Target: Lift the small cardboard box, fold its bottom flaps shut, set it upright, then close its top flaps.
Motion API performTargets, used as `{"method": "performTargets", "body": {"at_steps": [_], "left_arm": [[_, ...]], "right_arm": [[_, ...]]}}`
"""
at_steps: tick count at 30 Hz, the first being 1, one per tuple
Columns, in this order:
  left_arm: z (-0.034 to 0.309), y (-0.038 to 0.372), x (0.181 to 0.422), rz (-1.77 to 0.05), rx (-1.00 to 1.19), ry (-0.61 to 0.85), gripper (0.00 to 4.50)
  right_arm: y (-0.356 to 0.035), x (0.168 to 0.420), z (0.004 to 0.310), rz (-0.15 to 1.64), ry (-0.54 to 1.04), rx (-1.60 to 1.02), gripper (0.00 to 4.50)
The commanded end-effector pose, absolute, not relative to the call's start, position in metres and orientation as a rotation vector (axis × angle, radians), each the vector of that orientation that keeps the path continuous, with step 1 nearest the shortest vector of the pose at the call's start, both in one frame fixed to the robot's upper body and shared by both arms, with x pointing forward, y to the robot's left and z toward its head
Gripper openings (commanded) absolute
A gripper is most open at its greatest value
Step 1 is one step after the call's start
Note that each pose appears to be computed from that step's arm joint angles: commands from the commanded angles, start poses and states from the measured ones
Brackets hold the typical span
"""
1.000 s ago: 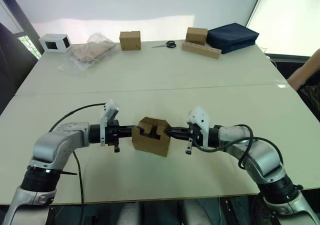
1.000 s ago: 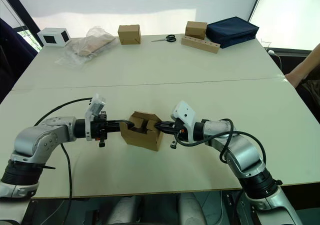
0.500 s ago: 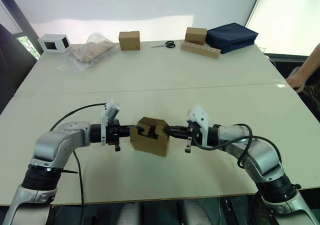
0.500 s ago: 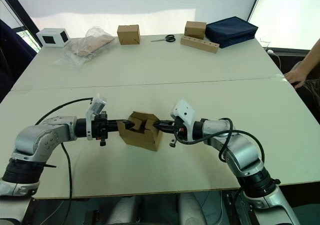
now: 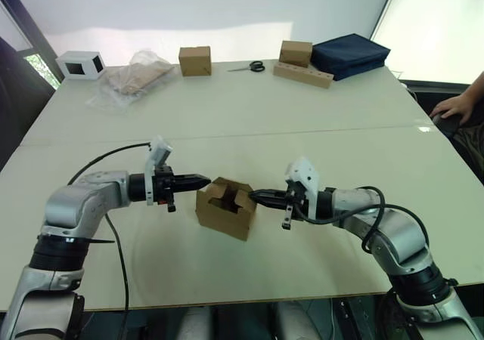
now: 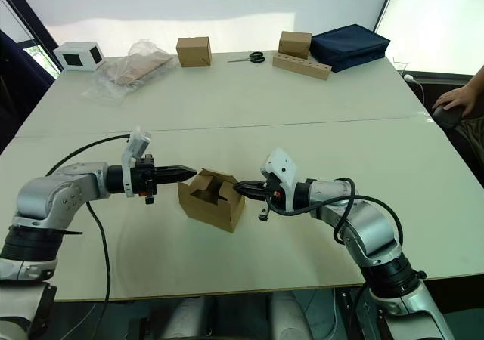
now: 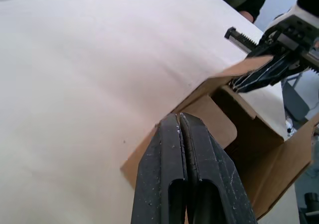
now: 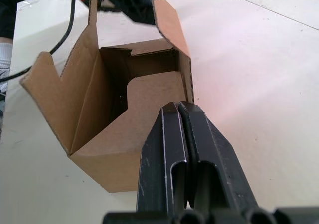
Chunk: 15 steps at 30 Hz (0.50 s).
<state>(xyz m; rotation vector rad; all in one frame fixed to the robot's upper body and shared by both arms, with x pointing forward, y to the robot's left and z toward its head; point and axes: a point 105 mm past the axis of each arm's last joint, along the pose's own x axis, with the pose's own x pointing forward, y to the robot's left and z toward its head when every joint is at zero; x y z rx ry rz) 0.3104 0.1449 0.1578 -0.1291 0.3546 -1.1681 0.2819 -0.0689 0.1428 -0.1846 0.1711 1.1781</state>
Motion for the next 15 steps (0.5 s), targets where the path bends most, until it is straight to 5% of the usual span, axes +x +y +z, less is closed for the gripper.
{"method": "performTargets", "body": {"at_steps": [1,15], "left_arm": [[0.171,0.151,0.311,-1.178,-0.113,0.319,0.04],[0.155,0.163,0.365,-1.103,-0.026,0.313,0.04]], "right_arm": [[-0.065,0.275,0.157,1.207,0.106,-0.193,0.00],[-0.084,0.249,0.195,1.221,0.066,-0.154,0.00]]}}
